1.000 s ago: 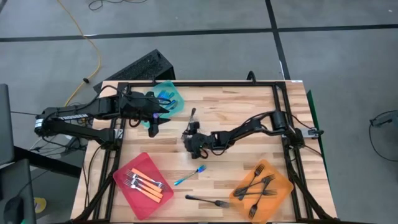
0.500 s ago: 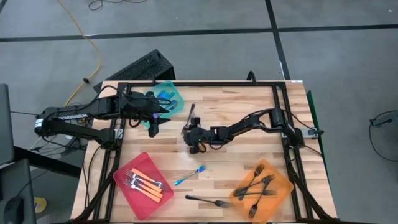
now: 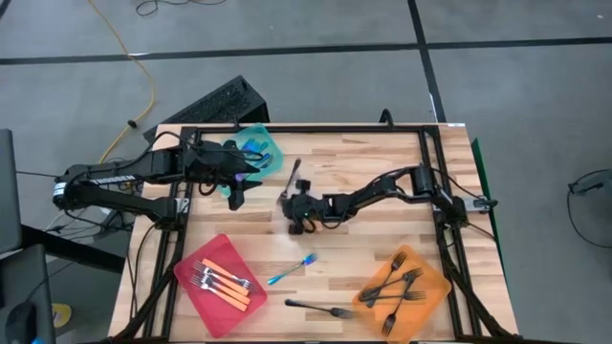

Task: Sort silverware by color (type)
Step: Put the black fork into the orange bin

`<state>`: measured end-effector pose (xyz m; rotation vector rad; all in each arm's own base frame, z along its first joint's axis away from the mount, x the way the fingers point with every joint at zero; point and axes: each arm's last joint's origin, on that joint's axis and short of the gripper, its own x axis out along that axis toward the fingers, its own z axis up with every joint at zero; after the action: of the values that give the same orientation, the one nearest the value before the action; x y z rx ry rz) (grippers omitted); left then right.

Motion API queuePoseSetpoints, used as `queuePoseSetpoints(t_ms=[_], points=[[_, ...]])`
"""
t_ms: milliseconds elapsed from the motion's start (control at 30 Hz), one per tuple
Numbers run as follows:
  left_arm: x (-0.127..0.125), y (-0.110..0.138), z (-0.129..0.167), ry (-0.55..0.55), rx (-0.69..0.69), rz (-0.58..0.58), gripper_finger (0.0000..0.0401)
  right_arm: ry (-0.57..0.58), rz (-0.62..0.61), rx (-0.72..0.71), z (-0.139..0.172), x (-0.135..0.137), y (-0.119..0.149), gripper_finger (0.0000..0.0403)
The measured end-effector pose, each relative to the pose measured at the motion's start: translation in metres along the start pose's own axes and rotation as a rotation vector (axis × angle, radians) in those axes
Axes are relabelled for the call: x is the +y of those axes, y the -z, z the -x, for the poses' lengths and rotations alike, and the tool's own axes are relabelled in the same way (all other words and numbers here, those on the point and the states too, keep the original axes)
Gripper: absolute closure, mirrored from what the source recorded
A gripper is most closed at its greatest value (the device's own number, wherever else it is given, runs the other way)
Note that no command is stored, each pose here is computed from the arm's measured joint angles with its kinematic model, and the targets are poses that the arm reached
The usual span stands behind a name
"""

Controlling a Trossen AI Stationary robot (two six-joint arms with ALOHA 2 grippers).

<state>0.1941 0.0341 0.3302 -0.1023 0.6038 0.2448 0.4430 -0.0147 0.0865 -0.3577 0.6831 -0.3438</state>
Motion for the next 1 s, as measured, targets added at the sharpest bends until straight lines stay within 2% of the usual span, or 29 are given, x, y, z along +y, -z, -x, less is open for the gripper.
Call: queuePoseSetpoints(t_ms=[167,467,767,1000], points=[[0.0,0.0,0.0,-0.002,0.0,0.002,0.0237,0.012,-0.029,0.011,-0.001,-0.001,0.001,0.0388],[0.0,0.0,0.0,-0.003,0.0,0.0,0.0237,-0.007,-0.019,-0.009,0.01,0.003,-0.008,0.0374],[0.0,0.002,0.0,-0.001,0.015,-0.003,0.0237,-0.025,0.155,-0.08,0.021,0.022,-0.018,0.032],[0.0,0.009,-0.006,-0.002,0.038,-0.004,0.0237,0.006,0.165,-0.131,0.02,0.017,-0.029,0.0216]])
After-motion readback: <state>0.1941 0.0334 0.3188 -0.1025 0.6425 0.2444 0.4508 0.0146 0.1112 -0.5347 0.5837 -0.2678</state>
